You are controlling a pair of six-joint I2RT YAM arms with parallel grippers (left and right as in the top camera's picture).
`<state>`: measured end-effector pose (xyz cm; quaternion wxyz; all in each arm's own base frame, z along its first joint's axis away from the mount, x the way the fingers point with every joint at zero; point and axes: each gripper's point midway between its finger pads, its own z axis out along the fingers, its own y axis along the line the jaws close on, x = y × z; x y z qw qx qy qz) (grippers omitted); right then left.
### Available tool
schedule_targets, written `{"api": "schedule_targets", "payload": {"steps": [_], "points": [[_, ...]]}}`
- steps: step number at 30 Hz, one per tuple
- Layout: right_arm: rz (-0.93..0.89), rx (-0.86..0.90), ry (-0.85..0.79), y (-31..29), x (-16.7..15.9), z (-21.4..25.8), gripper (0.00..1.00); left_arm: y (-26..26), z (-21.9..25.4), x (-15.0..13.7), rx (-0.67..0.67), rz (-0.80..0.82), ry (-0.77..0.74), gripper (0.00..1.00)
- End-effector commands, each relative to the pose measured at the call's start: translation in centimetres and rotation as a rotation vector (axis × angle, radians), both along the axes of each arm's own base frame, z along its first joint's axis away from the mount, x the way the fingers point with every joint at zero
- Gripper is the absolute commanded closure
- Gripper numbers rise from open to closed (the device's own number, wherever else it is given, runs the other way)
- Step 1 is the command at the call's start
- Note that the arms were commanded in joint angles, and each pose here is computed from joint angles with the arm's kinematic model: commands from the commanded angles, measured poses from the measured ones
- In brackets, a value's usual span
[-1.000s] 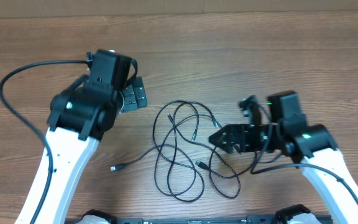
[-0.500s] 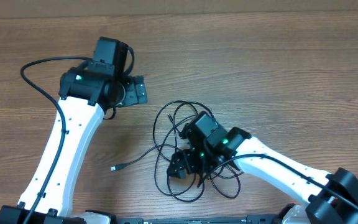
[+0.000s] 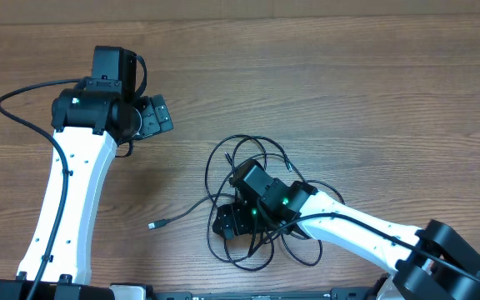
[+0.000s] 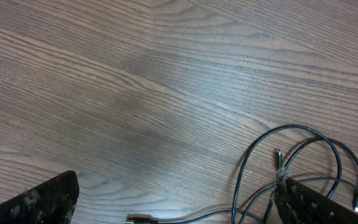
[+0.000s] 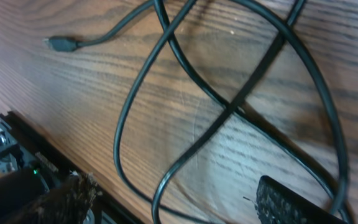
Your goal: Untangle cables
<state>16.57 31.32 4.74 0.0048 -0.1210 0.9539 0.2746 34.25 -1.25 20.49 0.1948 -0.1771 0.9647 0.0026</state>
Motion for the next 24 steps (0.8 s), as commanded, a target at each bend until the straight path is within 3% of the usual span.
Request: {"api": "schedule_targets", "payload": {"steps": [1, 6, 8, 10, 15, 19, 24], "points": [[-0.014, -0.014, 0.04, 0.3, -0.3, -1.4, 0.18, 0.0, 0.3, 0.3, 0.004, -0.019, -0.009, 0.01], [-0.005, -0.037, 0.087, 0.3, -0.8, -3.1, 0.27, 0.0, 0.3, 0.3, 0.004, -0.019, -0.008, 0.0], [-0.025, -0.05, 0.108, 0.3, -0.8, -4.0, 0.43, 0.0, 0.3, 0.3, 0.004, -0.019, -0.009, 0.0], [-0.016, -0.033, 0.119, 0.7, -0.9, -4.1, 0.53, 0.0, 0.3, 0.3, 0.004, -0.019, -0.009, 0.0], [-0.006, -0.012, 0.145, 1.2, -1.2, -4.3, 0.96, 0.0, 0.3, 0.3, 0.004, -0.019, -0.009, 0.0], [0.009, 0.015, 0.17, 1.5, -1.7, -3.7, 0.96, 0.0, 0.3, 0.3, 0.004, -0.019, -0.009, 0.0], [0.049, 0.088, 0.115, 2.5, -1.1, 0.5, 0.96, 0.0, 0.3, 0.3, 0.004, -0.019, -0.009, 0.0]]}}
